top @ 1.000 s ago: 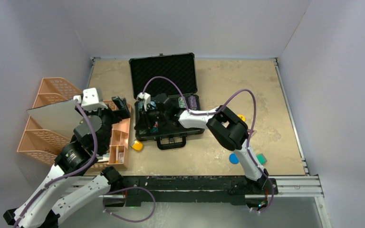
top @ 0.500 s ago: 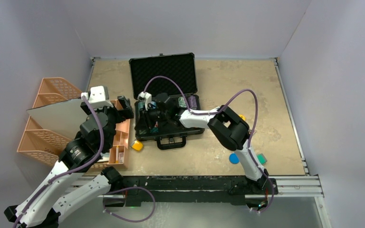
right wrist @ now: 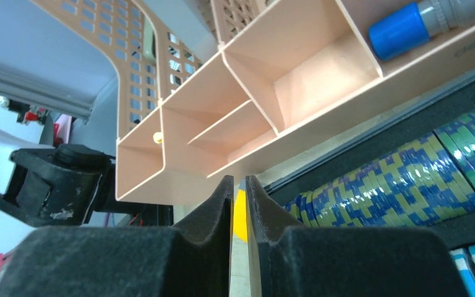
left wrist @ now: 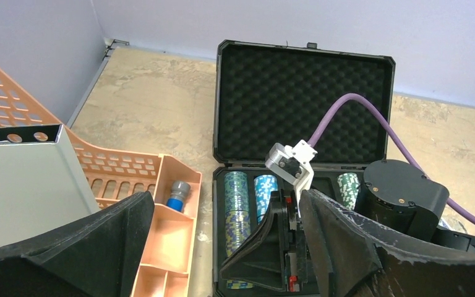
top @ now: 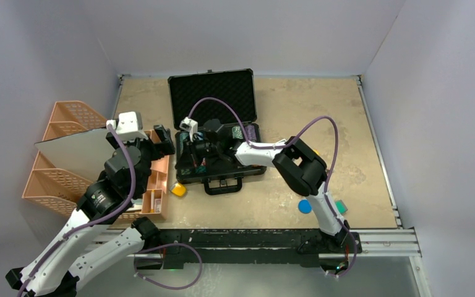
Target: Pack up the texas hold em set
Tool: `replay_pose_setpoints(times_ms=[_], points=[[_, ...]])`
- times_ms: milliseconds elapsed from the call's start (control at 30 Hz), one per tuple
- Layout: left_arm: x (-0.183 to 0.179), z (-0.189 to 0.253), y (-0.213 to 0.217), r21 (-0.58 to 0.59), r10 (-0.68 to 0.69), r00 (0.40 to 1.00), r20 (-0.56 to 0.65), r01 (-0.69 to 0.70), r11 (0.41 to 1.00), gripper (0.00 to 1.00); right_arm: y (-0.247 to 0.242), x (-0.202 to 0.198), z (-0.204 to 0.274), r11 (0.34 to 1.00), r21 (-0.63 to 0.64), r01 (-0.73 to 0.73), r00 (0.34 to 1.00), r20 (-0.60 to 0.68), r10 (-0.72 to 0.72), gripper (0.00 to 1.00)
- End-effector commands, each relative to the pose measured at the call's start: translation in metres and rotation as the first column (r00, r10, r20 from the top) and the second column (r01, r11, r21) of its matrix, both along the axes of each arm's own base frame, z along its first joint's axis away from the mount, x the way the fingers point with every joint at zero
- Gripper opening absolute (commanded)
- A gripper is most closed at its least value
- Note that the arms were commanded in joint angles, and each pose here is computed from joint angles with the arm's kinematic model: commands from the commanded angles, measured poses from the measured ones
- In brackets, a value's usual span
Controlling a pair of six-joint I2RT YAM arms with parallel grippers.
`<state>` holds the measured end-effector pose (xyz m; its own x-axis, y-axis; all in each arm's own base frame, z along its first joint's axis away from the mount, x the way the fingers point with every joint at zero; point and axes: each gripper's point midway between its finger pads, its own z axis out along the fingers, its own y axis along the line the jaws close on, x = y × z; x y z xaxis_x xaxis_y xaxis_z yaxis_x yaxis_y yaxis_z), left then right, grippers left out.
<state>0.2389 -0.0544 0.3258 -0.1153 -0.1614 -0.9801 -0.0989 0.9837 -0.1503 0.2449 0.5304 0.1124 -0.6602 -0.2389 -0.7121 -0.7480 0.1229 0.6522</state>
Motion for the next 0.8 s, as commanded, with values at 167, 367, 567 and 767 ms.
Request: replay_pose_setpoints(times_ms=[167, 367, 567, 767], points=[[0.002, 0.005, -0.001, -0.016, 0.002, 1.0, 0.009, -0.002, 1.0, 0.93, -0.007, 0.033, -0.024, 0.971, -0.172, 0.163, 0.986, 0.053, -0.156, 0.14], [0.004, 0.004, -0.002, -0.015, 0.005, 1.0, 0.007, -0.004, 1.0, 0.93, -0.007, 0.039, 0.002, 0.972, -0.143, 0.184, 0.981, 0.096, -0.171, 0.16], [0.004, 0.003, -0.003, -0.018, -0.002, 1.0, 0.003, 0.002, 1.0, 0.93, -0.008, 0.032, 0.028, 0.983, -0.103, 0.155, 0.984, 0.1, -0.145, 0.19], [0.002, 0.004, -0.002, -0.032, -0.001, 1.0, 0.008, 0.001, 0.999, 0.93, -0.008, 0.019, 0.012, 0.988, -0.105, 0.11, 0.993, 0.055, -0.104, 0.28]])
